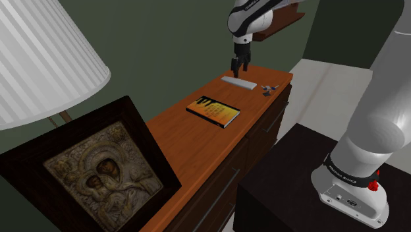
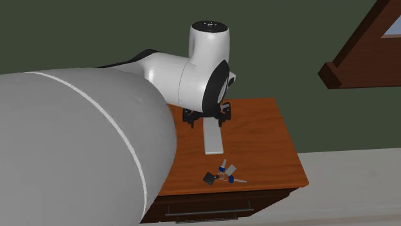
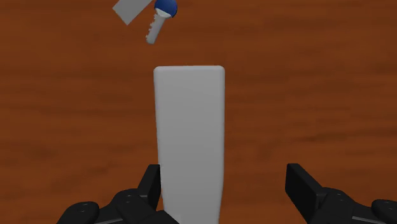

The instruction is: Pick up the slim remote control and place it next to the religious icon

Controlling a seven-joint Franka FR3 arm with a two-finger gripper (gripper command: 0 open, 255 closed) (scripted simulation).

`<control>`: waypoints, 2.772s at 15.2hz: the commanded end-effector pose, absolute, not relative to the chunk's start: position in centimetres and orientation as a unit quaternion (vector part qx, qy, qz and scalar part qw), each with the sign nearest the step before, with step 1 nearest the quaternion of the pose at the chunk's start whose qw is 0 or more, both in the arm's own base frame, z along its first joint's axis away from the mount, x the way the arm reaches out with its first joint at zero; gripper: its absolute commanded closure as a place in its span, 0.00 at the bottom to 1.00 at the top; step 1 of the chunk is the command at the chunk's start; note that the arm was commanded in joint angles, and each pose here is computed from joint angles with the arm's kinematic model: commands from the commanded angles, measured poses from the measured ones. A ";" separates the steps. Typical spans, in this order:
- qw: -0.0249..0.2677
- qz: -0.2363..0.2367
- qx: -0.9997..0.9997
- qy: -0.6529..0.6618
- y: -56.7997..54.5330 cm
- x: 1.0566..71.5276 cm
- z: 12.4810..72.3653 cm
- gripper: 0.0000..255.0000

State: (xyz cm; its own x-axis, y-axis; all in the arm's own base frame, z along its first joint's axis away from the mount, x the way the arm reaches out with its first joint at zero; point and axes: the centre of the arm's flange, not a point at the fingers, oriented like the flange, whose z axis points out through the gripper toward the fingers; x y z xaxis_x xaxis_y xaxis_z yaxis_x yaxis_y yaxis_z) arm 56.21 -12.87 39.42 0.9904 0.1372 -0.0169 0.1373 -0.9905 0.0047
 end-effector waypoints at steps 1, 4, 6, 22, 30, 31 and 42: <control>0.004 -0.006 0.997 0.071 -13.9 58.1 37.9 0.00; 0.004 -0.004 0.997 0.074 -14.8 59.7 36.2 0.00; 0.004 -0.004 0.997 0.074 -14.8 59.7 35.2 0.00; 0.004 -0.004 0.997 0.074 -14.8 59.7 32.7 1.00; 0.004 -0.004 0.997 0.074 -14.8 59.7 33.8 1.00; 0.004 -0.004 0.997 0.074 -14.8 59.7 34.3 1.00; 0.004 -0.004 0.997 0.074 -14.8 59.7 40.1 1.00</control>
